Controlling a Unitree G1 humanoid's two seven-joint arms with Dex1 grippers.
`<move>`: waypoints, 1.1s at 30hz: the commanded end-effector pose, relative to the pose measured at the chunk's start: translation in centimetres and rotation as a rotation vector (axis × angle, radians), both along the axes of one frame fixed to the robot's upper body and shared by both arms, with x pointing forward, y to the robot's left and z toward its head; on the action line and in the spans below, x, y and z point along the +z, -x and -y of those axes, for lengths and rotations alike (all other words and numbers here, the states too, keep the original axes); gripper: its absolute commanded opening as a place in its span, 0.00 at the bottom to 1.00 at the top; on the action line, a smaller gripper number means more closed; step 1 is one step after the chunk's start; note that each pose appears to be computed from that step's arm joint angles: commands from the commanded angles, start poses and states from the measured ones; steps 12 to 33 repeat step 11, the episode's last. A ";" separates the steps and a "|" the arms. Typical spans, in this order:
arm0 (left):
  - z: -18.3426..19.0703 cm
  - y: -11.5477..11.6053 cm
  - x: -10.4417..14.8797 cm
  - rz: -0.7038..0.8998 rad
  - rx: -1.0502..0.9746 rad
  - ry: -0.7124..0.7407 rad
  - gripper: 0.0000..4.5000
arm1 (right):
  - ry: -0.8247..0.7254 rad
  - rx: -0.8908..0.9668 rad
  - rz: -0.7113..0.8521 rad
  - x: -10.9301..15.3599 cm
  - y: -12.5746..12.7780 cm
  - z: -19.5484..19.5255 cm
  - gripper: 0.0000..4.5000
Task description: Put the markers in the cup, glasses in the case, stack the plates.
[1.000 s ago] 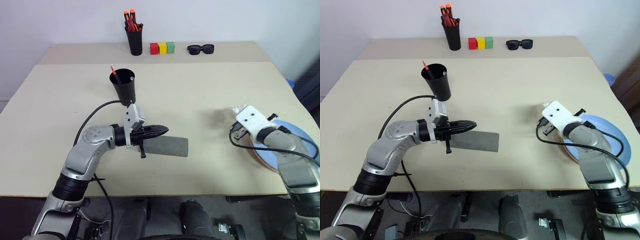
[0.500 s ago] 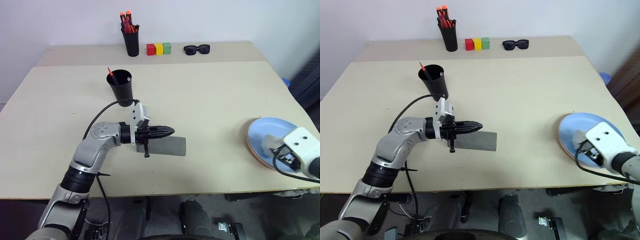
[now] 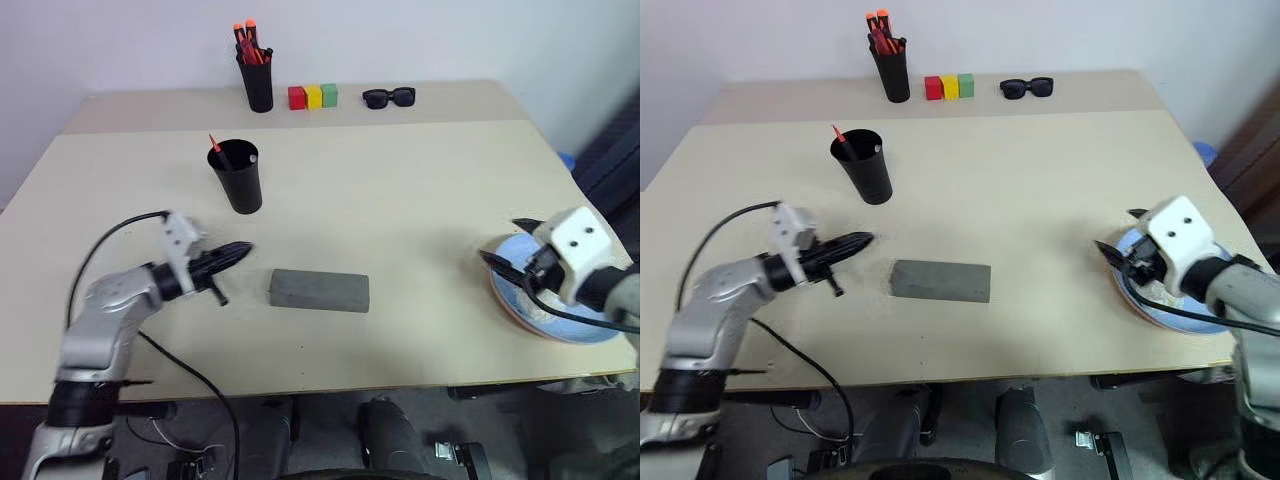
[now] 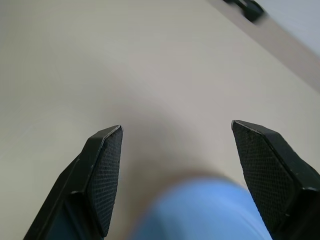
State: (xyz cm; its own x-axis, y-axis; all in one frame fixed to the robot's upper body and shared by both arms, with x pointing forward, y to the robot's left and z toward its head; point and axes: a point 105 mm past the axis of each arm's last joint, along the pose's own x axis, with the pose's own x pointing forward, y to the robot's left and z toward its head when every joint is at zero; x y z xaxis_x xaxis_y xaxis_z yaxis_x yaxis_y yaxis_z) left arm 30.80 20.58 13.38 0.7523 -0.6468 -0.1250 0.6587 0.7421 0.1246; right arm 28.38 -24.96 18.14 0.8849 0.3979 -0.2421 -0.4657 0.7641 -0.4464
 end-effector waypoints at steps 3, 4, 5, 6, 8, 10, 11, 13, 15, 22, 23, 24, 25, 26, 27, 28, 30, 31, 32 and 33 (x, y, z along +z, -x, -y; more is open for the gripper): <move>-3.3 1.1 1.2 0.060 0.119 -0.045 0.00 | -0.090 0.089 0.007 0.2 -1.1 -1.0 0.78; -3.5 1.4 1.0 0.057 0.131 -0.048 0.00 | -0.107 0.096 -0.005 -0.1 -1.3 -1.0 0.78; -3.5 1.6 0.9 0.056 0.141 -0.049 0.00 | -0.117 0.102 -0.018 -0.4 -1.5 -1.0 0.78; -3.5 1.7 0.9 0.056 0.146 -0.048 0.00 | -0.122 0.104 -0.027 -0.6 -1.5 -0.9 0.78; -3.3 2.0 1.0 0.061 0.150 -0.045 0.00 | -0.131 0.122 -0.048 -1.2 -1.7 -1.3 0.78; -3.0 2.2 1.2 0.066 0.158 -0.040 0.00 | -0.144 0.140 -0.063 -1.7 -2.0 -1.8 0.78; -2.9 2.2 1.3 0.069 0.163 -0.040 0.00 | -0.150 0.147 -0.067 -1.8 -2.2 -2.1 0.78; -2.9 2.2 1.3 0.069 0.163 -0.040 0.00 | -0.150 0.147 -0.067 -1.8 -2.2 -2.1 0.78; -2.9 2.2 1.3 0.069 0.163 -0.040 0.00 | -0.150 0.147 -0.067 -1.8 -2.2 -2.1 0.78; -2.9 2.2 1.3 0.069 0.163 -0.040 0.00 | -0.150 0.147 -0.067 -1.8 -2.2 -2.1 0.78; -2.9 2.2 1.3 0.069 0.163 -0.040 0.00 | -0.150 0.147 -0.067 -1.8 -2.2 -2.1 0.78; -2.9 2.2 1.3 0.069 0.163 -0.040 0.00 | -0.150 0.147 -0.067 -1.8 -2.2 -2.1 0.78; -2.9 2.2 1.3 0.069 0.163 -0.040 0.00 | -0.150 0.147 -0.067 -1.8 -2.2 -2.1 0.78; -2.9 2.2 1.3 0.069 0.163 -0.040 0.00 | -0.150 0.147 -0.067 -1.8 -2.2 -2.1 0.78; -2.9 2.2 1.3 0.069 0.163 -0.040 0.00 | -0.150 0.147 -0.067 -1.8 -2.2 -2.1 0.78; -2.9 2.2 1.3 0.069 0.163 -0.040 0.00 | -0.150 0.147 -0.067 -1.8 -2.2 -2.1 0.78; -2.9 2.2 1.3 0.069 0.163 -0.040 0.00 | -0.150 0.147 -0.067 -1.8 -2.2 -2.1 0.78; -2.9 2.2 1.3 0.069 0.163 -0.040 0.00 | -0.150 0.147 -0.067 -1.8 -2.2 -2.1 0.78; -2.9 2.2 1.3 0.069 0.163 -0.040 0.00 | -0.150 0.147 -0.067 -1.8 -2.2 -2.1 0.78; -2.9 2.2 1.3 0.069 0.163 -0.040 0.00 | -0.150 0.147 -0.067 -1.8 -2.2 -2.1 0.78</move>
